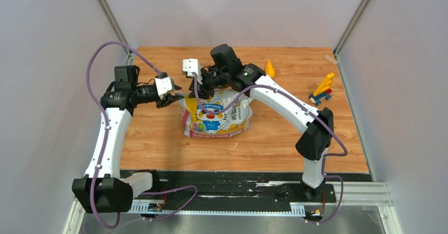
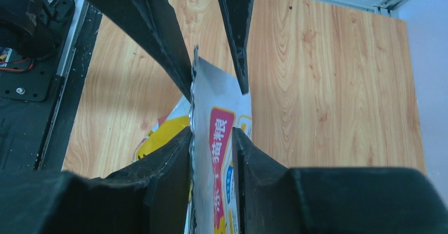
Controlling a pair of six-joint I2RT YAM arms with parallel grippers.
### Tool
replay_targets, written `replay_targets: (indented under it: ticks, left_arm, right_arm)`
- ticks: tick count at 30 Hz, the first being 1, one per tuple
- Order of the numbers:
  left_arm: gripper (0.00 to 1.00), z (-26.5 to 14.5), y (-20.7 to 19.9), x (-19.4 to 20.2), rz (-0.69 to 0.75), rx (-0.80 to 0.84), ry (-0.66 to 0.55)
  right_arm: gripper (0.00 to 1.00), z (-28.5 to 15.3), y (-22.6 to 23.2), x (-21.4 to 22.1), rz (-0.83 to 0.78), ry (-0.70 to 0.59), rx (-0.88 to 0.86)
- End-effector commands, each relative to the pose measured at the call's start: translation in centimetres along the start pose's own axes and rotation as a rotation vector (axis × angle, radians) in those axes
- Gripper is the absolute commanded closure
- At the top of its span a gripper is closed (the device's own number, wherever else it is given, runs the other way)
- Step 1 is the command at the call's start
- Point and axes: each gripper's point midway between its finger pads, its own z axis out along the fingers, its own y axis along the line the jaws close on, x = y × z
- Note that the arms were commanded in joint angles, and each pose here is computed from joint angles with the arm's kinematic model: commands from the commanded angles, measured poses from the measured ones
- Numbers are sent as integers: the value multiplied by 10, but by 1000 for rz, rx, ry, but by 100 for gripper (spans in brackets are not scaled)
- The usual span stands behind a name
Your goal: Serve the pet food
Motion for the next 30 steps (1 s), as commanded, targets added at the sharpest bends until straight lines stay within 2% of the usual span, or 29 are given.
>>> replay_targets:
  ticks: [1,5,9,14,17,18,19,23,30]
  left_arm:
    - [55,-3,2,-12,23,-23,-43]
    - [55,-2,2,-12,20,-25,-46]
    - [57,-2,5,-14,23,-29,-53]
    - [65,-2,8,-19,28,-32,-65]
    - [81,-2,8,-20,32,-29,-69]
    - [93,-2,8,-20,36,-28,-70]
    - [99,-2,8,-20,37,-28,-68]
    - [100,-4,11,-17,57,-45,-44]
    - [100,-11,12,-11,81,-64,15]
  right_arm:
    - [64,6,-4,-32,-68,-71,3]
    - [64,12,-4,-34,-66,-73,0]
    - [70,14,-4,-37,-48,-83,-9]
    - [81,14,-6,-35,-32,-70,6]
    - [93,14,-6,-33,-31,-63,8]
    - [99,14,-6,-33,-31,-60,9]
    - [100,14,-6,-32,-32,-57,8]
    - [100,10,-4,-24,-75,-26,6]
    - [100,-20,-15,7,-102,117,76]
